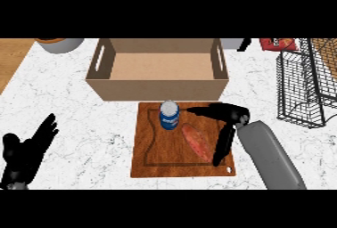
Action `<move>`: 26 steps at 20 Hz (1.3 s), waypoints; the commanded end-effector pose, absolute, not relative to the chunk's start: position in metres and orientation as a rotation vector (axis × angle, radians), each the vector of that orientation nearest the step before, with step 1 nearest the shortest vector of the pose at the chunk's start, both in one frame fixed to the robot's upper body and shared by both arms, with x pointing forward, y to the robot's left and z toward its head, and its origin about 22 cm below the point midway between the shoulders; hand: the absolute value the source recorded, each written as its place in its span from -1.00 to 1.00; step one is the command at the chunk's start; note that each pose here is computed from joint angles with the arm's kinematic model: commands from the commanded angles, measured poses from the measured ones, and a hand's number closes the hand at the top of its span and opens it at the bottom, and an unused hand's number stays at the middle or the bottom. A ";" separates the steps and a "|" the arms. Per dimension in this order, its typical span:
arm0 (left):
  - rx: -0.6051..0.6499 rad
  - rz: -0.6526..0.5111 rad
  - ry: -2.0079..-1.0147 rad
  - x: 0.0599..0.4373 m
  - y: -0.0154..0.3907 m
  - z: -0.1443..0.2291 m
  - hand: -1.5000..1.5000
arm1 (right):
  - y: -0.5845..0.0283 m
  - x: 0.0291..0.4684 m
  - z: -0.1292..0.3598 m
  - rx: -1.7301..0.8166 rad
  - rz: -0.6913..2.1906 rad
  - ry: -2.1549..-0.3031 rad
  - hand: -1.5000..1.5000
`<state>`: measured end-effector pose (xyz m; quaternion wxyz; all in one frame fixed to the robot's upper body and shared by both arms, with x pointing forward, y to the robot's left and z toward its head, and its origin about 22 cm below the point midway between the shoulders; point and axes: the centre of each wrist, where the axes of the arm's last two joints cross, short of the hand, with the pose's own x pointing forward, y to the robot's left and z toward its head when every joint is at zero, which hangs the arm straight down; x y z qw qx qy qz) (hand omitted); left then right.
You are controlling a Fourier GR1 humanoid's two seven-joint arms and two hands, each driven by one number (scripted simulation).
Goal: Pick the sweet potato from the cutting board and place it in the tiered basket
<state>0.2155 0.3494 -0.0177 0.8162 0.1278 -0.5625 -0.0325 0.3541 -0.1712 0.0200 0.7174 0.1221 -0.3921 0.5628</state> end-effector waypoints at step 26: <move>0.285 -0.073 -1.200 0.230 0.370 -0.012 0.00 | -0.136 0.332 0.018 0.071 1.069 -1.101 1.00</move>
